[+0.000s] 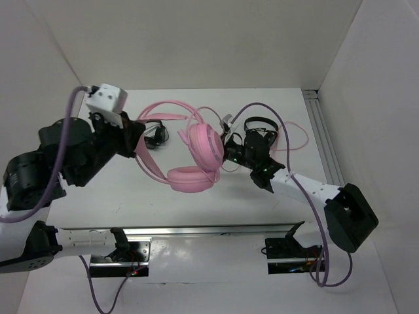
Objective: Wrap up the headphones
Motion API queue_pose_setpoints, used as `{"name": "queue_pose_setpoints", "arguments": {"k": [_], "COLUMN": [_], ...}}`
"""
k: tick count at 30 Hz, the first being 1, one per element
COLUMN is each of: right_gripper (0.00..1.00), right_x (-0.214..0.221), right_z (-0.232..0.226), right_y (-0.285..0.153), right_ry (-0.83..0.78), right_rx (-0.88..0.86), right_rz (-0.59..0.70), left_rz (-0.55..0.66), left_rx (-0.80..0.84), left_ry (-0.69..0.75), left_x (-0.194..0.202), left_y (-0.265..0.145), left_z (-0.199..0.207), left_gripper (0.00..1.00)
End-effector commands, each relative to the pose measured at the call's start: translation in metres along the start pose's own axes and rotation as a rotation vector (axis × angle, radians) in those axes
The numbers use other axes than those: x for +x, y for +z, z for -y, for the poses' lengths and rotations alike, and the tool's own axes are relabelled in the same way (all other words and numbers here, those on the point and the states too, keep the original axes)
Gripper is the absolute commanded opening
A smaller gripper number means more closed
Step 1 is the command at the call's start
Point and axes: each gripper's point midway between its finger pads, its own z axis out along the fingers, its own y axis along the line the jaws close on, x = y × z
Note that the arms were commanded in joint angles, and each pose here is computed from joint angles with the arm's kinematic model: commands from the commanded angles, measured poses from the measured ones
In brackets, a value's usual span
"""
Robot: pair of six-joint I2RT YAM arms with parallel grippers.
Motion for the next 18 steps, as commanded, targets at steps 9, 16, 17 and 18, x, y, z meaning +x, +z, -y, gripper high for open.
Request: {"name": "queue_pose_setpoints", "arguments": {"k": [9,16,17,18], "right_gripper": [0.61,0.0,0.0,0.0], "right_x": [0.01,0.048,0.053,0.052], "right_z": [-0.028,-0.041,-0.05,-0.055], "right_y": [0.032,0.038,0.04,0.037], "right_ry": [0.17,0.202,0.208,0.201], "right_rx": [-0.282,-0.261,-0.264,-0.257], "right_rz": [0.081,0.013,0.0,0.003], "left_rz": [0.339,0.388,0.391,0.393], "left_rx": [-0.106,-0.356,-0.395,-0.431], "left_ry": [-0.517,-0.547,-0.523,-0.508], "left_x": [-0.091,-0.097,-0.097,-0.097], "left_y": [-0.032,-0.013,-0.01,-0.006], "left_z": [-0.032,-0.054,-0.056,-0.058], "left_gripper": [0.0,0.0,0.0,0.0]}}
